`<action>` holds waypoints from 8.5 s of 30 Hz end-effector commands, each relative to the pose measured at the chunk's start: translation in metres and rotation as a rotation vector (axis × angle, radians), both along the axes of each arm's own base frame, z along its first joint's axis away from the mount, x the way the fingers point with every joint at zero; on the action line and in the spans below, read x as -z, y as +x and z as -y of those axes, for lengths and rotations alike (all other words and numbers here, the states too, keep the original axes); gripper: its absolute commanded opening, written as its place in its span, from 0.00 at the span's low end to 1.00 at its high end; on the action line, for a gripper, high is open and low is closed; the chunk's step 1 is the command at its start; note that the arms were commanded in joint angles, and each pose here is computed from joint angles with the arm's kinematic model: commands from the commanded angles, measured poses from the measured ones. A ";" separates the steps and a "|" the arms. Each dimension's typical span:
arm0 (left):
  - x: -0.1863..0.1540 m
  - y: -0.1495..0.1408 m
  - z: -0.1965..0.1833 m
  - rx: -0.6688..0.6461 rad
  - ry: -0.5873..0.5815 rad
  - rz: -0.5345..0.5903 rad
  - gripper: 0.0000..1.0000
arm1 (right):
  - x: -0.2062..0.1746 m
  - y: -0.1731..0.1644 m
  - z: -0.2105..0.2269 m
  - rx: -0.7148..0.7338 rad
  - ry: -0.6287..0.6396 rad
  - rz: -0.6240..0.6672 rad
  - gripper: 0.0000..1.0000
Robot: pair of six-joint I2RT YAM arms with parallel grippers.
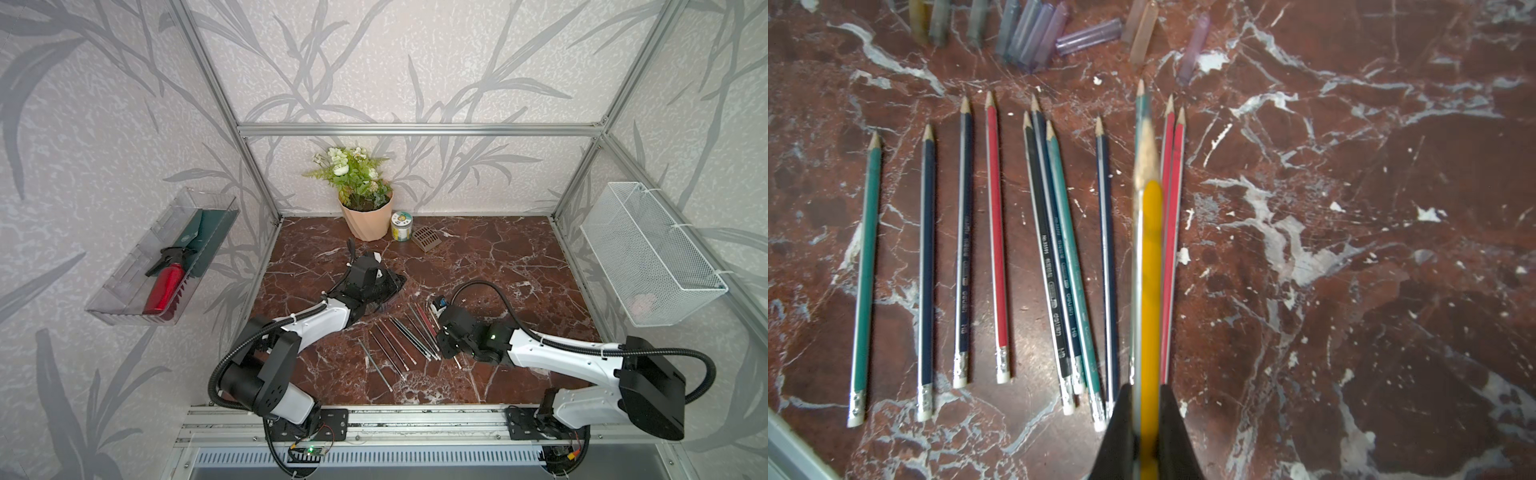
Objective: Remove the protective cover of the pencils
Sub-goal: Remove the protective sleeve from the pencil, then place the pencil at the center of the board, then place the protective sleeve at the center of the board, then adjust the protective sleeve at the center of the board.
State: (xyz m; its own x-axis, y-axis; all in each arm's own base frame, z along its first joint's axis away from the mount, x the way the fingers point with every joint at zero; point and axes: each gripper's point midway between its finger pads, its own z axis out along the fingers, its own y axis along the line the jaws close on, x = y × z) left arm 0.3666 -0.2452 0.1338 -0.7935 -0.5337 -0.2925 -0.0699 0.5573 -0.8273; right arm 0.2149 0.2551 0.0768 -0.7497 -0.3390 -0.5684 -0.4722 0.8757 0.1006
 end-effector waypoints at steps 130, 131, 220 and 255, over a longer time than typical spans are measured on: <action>0.104 -0.017 -0.029 0.009 0.397 -0.248 0.08 | 0.050 0.194 0.047 0.372 0.200 -0.266 0.31; 0.105 -0.018 -0.029 0.009 0.398 -0.252 0.07 | 0.051 0.192 0.045 0.368 0.201 -0.270 0.31; 0.102 0.012 -0.085 -0.190 0.465 -0.293 0.00 | 0.065 0.217 -0.178 0.007 0.108 -0.246 0.08; 0.106 0.040 -0.110 -0.276 0.504 -0.304 0.00 | 0.050 0.164 -0.164 0.021 0.169 -0.260 0.08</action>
